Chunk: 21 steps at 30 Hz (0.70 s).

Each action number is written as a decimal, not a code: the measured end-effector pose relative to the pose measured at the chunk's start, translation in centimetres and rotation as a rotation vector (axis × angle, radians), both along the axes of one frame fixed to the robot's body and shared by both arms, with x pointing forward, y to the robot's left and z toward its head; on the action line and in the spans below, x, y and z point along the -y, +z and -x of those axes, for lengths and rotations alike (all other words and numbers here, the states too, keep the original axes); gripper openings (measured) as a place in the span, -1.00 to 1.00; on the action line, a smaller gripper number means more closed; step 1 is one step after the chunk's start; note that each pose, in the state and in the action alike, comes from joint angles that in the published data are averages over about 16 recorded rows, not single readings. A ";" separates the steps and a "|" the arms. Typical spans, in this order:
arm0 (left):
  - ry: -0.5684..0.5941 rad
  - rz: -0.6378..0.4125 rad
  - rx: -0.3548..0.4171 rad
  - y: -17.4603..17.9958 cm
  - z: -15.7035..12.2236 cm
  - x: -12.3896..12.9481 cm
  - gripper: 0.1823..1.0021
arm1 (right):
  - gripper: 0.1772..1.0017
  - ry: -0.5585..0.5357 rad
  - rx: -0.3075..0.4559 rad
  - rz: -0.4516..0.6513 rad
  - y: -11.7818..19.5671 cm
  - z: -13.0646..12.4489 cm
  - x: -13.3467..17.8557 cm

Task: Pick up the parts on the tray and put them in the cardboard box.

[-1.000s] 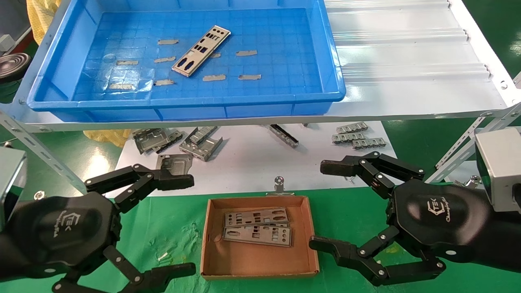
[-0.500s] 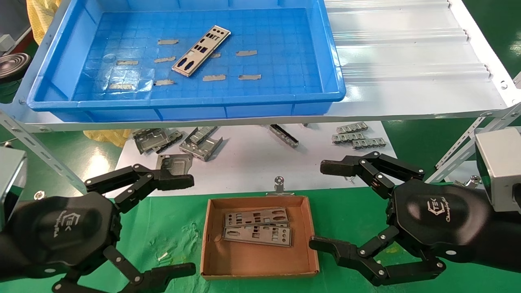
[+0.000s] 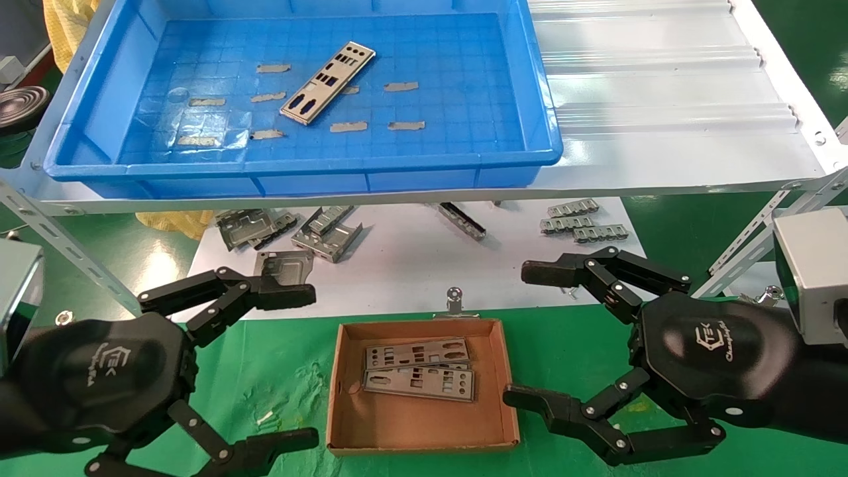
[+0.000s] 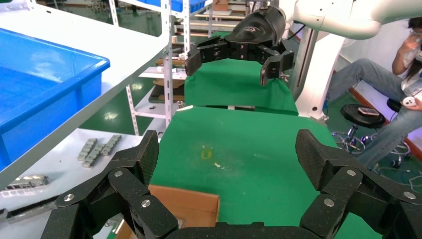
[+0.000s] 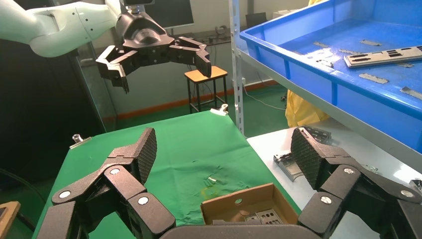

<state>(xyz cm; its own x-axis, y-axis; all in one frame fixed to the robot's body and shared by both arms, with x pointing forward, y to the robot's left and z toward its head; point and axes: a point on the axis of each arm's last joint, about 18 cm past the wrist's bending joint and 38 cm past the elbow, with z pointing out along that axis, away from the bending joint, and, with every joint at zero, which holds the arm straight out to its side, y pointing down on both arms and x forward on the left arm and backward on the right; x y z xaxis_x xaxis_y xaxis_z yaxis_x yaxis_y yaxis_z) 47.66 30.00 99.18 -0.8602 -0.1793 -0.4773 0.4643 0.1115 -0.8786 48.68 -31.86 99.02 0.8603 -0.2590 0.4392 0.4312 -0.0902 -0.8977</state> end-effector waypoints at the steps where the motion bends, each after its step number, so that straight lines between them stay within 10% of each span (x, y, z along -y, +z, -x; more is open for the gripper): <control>1: 0.000 0.000 0.000 0.0 0.0 0.0 1.00 | 1.00 0.000 0.000 0.000 0.0 0.0 0.0; 21: 0.000 0.000 0.000 0.0 0.0 0.0 1.00 | 1.00 0.000 0.000 0.000 0.0 0.0 0.0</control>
<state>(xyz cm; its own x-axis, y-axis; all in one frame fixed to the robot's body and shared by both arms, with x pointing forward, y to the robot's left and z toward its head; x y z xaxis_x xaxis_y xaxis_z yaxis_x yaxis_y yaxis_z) 47.67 30.00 99.18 -0.8602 -0.1793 -0.4773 0.4643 0.1115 -0.8786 48.68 -31.86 99.02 0.8603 -0.2590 0.4392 0.4312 -0.0902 -0.8977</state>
